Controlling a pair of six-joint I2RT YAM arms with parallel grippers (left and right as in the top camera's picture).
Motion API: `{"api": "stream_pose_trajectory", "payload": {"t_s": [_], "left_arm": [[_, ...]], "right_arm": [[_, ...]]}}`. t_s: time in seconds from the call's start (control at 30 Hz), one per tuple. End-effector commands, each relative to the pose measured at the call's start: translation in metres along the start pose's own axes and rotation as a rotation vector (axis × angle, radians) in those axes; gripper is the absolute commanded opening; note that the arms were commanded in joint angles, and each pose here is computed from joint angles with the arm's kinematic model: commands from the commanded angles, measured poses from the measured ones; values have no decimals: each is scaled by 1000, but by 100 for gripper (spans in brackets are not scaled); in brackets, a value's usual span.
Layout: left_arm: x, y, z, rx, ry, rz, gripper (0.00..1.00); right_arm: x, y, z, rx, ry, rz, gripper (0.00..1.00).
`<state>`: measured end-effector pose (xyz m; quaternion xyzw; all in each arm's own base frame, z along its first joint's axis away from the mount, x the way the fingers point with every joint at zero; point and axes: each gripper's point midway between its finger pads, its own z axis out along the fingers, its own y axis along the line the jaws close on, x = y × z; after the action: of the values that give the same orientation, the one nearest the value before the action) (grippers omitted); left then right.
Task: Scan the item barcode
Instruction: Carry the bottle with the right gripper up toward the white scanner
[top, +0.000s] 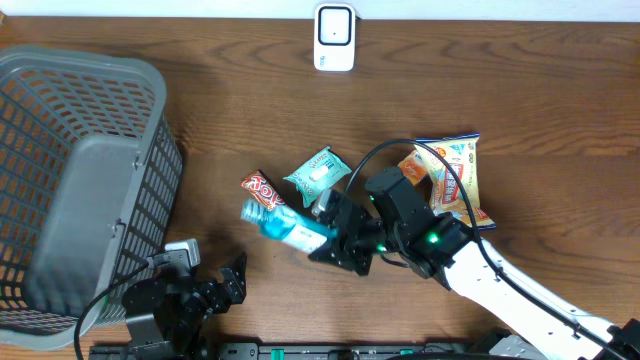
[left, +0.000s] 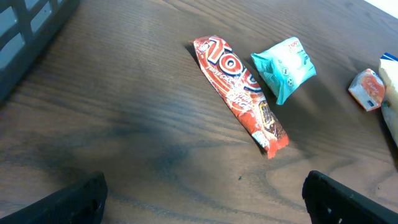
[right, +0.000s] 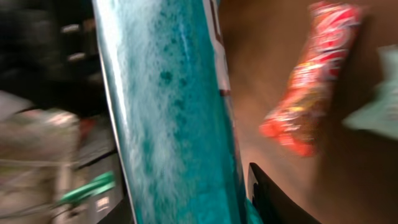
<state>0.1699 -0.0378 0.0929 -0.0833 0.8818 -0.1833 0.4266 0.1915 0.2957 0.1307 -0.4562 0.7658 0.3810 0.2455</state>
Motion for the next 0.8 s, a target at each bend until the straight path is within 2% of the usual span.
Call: {"api": "stream_pose_trajectory", "payload": {"t_s": [0.0,0.2,0.47,0.6,0.77], "left_arm": [[1,2,0,-8,1,-4,98],[1,2,0,-8,1,-4,98],[1,2,0,-8,1,-4,98],[1,2,0,-8,1,-4,98],[1,2,0,-8,1,-4,98]], "right_arm": [[-25,-50,-16,305,-68,-72,1],[-69,-76,-35,495,-222,-178,1],[-88,-158,-66,957,-293,-190,1],[-87,-190,-59,1034,-303,-237,1],[-100,-232,-61,1105,-386,-238,1]]}}
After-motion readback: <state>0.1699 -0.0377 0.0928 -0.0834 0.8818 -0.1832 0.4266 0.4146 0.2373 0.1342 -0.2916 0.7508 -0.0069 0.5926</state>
